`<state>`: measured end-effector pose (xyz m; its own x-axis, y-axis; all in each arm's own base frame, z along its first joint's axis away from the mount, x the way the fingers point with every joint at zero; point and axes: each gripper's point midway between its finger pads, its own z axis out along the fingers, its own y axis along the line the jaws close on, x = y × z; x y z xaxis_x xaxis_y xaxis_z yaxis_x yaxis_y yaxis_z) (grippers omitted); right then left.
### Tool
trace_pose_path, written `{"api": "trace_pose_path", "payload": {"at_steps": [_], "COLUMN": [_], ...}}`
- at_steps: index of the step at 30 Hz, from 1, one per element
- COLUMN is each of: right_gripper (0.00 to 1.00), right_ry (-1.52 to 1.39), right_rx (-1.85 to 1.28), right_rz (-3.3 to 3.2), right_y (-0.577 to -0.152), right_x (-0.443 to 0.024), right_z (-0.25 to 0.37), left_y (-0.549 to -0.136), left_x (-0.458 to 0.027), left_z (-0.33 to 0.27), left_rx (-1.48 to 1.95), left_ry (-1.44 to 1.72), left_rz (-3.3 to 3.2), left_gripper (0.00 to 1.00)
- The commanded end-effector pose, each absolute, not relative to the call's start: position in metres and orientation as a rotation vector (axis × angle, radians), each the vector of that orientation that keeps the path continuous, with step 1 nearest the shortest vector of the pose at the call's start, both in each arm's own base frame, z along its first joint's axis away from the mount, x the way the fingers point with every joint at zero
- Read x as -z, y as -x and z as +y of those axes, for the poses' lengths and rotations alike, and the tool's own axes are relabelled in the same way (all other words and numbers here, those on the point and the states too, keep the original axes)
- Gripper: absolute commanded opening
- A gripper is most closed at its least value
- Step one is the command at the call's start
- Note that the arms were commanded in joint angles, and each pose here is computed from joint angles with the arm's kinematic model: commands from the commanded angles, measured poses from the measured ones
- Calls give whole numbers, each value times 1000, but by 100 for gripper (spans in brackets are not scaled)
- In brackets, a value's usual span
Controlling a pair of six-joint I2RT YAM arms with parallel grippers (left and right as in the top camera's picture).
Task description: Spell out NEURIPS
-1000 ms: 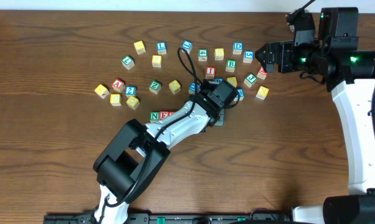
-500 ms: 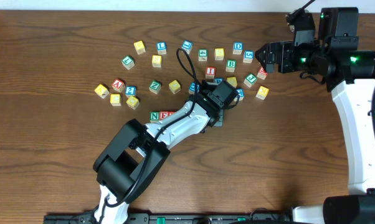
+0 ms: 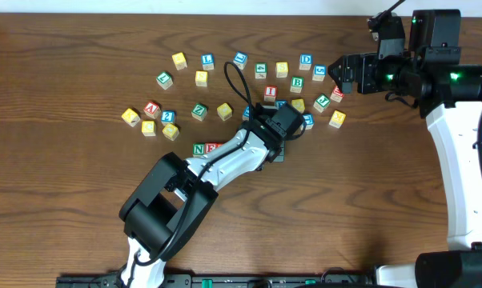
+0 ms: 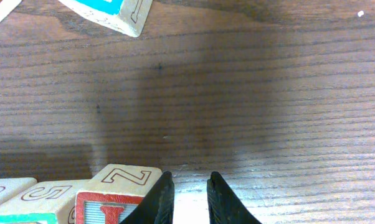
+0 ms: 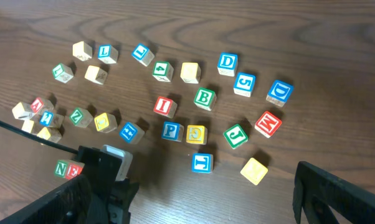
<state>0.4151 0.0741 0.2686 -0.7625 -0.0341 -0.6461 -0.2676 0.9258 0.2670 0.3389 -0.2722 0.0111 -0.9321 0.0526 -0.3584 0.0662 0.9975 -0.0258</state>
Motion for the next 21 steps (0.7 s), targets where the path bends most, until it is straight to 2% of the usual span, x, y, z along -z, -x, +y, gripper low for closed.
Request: {"api": "trace_pose_path", "payload": {"at_steps": [1, 5, 14, 16, 18, 21], "right_gripper": [99, 99, 99, 99, 99, 99], "right_ry": [224, 224, 224, 224, 224, 224], "right_rx": [-456, -456, -456, -456, -456, -456], "right_rz": [2410, 2410, 2410, 2410, 2410, 2410], "right_y": [-415, -415, -415, -415, -415, -415], "right_x": [-267, -267, -267, -267, -267, -267], "right_z": [73, 73, 73, 73, 73, 73], "left_y": [-340, -341, -341, -342, -343, -345], "left_x": [-7, -6, -6, -7, -8, -14], "left_z": [-263, -254, -253, -254, -257, -258], "left_rx": [12, -20, -19, -13, 1, 14], "left_ry": [-45, 17, 24, 24, 25, 27], "left_rz": [2779, 2784, 2784, 2781, 2774, 2764], "left_gripper": [19, 15, 15, 17, 28, 34]}}
